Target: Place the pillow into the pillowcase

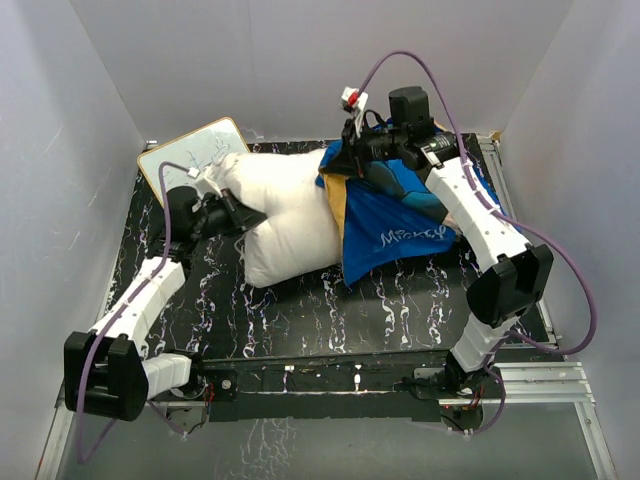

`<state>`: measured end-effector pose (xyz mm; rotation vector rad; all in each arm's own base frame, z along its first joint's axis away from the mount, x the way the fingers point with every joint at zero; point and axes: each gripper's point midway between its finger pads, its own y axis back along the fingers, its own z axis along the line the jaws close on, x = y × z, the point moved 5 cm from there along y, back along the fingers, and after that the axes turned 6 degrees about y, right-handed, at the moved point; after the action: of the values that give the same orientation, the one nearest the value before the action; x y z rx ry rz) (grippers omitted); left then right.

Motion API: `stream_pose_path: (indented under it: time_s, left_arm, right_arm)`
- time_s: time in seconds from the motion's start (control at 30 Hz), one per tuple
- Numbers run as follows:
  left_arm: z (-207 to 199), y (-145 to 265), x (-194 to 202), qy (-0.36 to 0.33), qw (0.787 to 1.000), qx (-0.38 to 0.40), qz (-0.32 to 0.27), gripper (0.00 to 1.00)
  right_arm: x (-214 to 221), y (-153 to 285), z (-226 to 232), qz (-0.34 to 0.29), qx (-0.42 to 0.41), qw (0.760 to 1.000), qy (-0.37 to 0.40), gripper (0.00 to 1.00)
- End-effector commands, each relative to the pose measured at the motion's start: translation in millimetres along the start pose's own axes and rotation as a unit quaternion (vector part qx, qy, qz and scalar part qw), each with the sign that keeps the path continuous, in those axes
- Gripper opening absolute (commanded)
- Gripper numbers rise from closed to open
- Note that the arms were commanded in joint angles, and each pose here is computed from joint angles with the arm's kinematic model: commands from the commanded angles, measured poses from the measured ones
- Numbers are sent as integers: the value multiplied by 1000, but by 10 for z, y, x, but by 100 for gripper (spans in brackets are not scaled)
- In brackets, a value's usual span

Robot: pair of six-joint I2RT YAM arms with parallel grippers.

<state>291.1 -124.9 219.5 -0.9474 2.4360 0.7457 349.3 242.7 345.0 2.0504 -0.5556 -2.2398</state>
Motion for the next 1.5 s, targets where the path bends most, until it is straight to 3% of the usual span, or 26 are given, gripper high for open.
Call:
stream_pose_path:
  time_s: [0.0,0.2,0.27,0.4,0.47,0.53,0.63,0.8,0.9,1.03,1.17,1.3,1.47]
  left_arm:
    - [-1051,0,-43,-103,975,196,14,0]
    - [-786,7,239,-46,984,173,-6,0]
    - [-710,22,327,-21,985,169,-9,0]
    - [-460,-45,490,29,993,111,14,0]
    - [-283,-101,564,46,997,57,33,0]
    - [-152,-126,573,55,998,-3,44,2]
    - [-41,-88,581,61,995,-63,50,22]
    - [-170,226,376,20,993,-115,13,76]
    - [-255,546,288,-23,988,-155,8,97]
    - [-438,675,308,-21,990,-134,42,97]
    - [-608,554,515,44,991,-54,116,97]
    - [-553,515,733,40,986,-52,153,97]
    - [-360,348,1050,34,980,-60,187,97]
  right_arm:
    - [-798,54,-27,-100,31,990,90,8]
    - [341,196,-694,26,161,986,-32,8]
    - [624,196,-801,61,163,983,-52,8]
    - [644,138,-647,67,85,993,-54,11]
    - [549,158,-522,56,48,997,-34,26]
    - [426,259,-412,51,41,998,2,51]
    - [250,558,-181,47,49,996,64,76]
    - [311,1143,146,60,113,986,103,97]
    - [598,1423,254,86,165,980,64,100]
    - [1086,1657,337,126,224,966,-4,100]
    - [1551,1629,605,165,203,964,-37,99]
    - [1967,1584,664,185,223,955,-59,98]
    - [2191,1454,432,186,263,945,-56,94]
